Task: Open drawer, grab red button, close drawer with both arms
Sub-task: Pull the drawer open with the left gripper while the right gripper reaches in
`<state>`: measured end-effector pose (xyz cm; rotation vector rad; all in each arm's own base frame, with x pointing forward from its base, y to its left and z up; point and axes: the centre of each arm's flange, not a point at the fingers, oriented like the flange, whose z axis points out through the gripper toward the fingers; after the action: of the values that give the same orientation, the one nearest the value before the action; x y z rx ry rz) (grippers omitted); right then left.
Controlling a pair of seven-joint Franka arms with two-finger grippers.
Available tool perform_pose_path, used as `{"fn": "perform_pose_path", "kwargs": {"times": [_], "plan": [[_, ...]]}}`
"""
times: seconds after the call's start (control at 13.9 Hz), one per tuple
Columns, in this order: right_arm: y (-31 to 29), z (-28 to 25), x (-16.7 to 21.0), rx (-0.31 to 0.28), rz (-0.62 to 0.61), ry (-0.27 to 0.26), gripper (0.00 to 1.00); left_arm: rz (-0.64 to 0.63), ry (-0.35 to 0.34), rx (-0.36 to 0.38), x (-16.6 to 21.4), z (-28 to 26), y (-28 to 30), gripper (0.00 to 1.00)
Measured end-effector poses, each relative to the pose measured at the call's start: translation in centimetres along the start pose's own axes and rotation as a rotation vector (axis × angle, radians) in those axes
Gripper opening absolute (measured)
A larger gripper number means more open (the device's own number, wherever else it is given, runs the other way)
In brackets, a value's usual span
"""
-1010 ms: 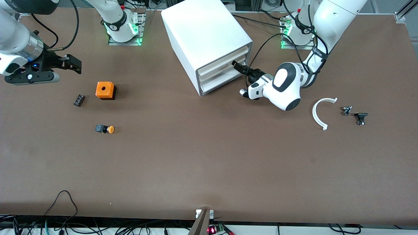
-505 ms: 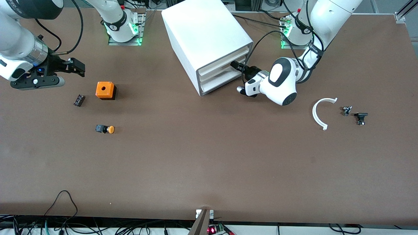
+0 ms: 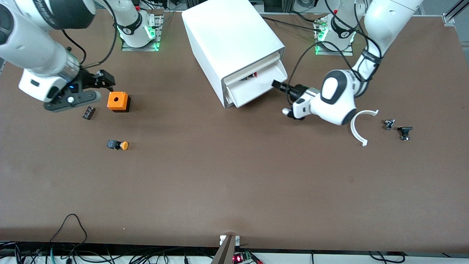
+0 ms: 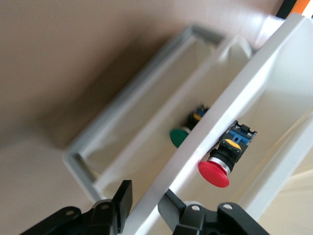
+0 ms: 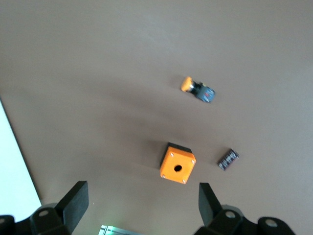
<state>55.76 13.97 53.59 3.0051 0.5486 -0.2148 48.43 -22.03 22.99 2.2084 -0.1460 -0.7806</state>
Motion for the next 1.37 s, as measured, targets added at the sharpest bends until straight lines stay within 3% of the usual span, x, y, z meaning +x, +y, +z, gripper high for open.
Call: {"fn": "perform_pose_path", "kwargs": {"times": [0.14,0.36,0.51,0.65,0.79,0.94,1.08,1.15,1.37], "plan": [[-3.7,-0.1,2.3,-0.009,-0.065,0.012,1.0,0.009,0.07,0.013,0.8,-3.7,-0.7,0.26],[-7.9,-0.3,4.6,-0.019,-0.133,0.047,1.0,0.027,0.112,0.051,1.3,-5.9,-0.8,0.26],[-10.6,0.3,5.9,0.01,-0.171,0.087,1.0,0.014,0.149,0.08,1.5,-7.0,-1.3,0.41],[-14.2,1.3,7.1,0.101,-0.232,0.125,1.0,0.0,0.179,0.085,1.4,-8.6,-2.1,0.6],[-17.4,1.6,8.0,0.141,-0.312,0.163,1.0,-0.004,0.224,0.087,1.1,-10.4,-2.1,0.8],[-20.8,1.6,8.1,0.141,-0.42,0.175,1.0,-0.017,0.347,0.101,0.6,-14.4,-2.6,1.0],[-25.3,1.9,7.8,0.134,-0.549,0.191,1.0,-0.032,0.495,0.113,-1.3,-20.5,-3.6,1.0],[-27.9,2.2,7.6,0.13,-0.614,0.211,1.0,-0.02,0.541,0.152,-2.5,-23.2,-3.4,1.0],[-37.2,3.3,6.5,0.126,-0.769,0.242,1.0,0.056,0.609,0.373,-6.6,-28.7,0.8,1.0]]}}
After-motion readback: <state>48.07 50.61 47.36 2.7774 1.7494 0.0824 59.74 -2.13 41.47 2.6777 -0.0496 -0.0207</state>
